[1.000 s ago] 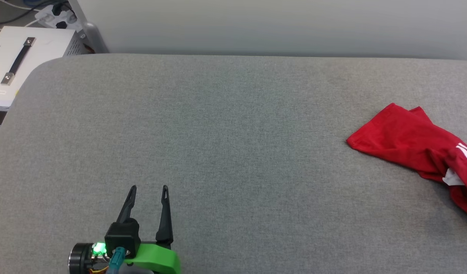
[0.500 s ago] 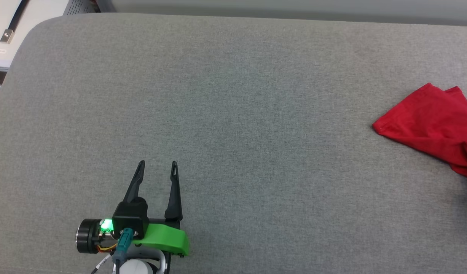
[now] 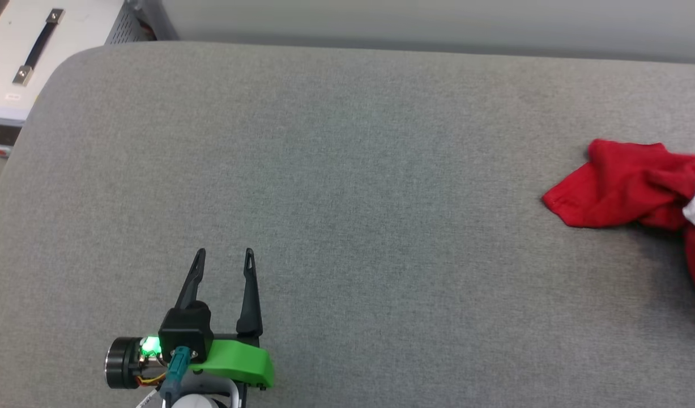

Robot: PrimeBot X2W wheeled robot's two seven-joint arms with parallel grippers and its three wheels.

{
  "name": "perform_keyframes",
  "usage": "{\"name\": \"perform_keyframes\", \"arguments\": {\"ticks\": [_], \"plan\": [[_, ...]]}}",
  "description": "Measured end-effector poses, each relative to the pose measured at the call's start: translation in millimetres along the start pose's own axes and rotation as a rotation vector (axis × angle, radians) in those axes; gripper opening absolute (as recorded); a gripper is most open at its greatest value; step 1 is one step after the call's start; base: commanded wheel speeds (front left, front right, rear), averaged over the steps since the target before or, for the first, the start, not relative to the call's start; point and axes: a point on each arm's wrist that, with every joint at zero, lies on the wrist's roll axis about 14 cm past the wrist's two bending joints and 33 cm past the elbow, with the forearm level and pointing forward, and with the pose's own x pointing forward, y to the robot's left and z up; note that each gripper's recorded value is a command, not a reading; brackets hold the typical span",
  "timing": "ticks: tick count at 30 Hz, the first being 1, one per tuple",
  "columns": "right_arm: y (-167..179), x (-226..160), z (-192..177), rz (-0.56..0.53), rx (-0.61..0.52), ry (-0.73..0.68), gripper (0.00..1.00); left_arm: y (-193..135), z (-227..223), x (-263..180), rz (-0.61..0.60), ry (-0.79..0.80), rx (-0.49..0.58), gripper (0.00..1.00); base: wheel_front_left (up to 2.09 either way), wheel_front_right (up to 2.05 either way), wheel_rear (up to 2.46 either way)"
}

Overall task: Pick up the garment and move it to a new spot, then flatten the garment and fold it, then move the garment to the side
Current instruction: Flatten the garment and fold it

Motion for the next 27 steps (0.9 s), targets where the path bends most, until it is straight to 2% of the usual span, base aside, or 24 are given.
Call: {"name": "perform_keyframes", "arguments": {"ticks": [7, 10, 13, 22, 23, 27], "plan": [[20.5, -41.9, 94.6, 0.055, -0.063, -0.318, 0.0, -1.5, 11.2, -6.7, -0.012, -0.034, -0.008, 1.0, 0.0, 0.0, 0.0], [44.6, -52.8, 126.3, 0.108, -0.093, -0.425, 0.0, 3.1, 13.0, -10.8, 0.001, -0.039, -0.008, 1.0, 0.0, 0.0, 0.0], [85.5, -54.2, 147.1, 0.202, -0.131, -0.486, 0.0, 8.9, 13.0, -15.2, 0.016, -0.038, -0.007, 1.0, 0.0, 0.0, 0.0], [225.5, -31.4, 142.0, 0.538, -0.269, -0.425, 0.0, 21.9, 8.4, -22.8, 0.058, -0.019, 0.0, 1.0, 0.0, 0.0, 0.0], [271.1, -23.4, 124.5, 0.65, -0.315, -0.364, 0.0, 25.7, 5.1, -24.9, 0.074, -0.007, 0.003, 1.0, 0.0, 0.0, 0.0], [320.2, -11.2, 78.8, 0.773, -0.381, -0.222, 0.0, 29.2, 1.0, -27.7, 0.089, 0.008, 0.005, 1.0, 0.0, 0.0, 0.0]]}}
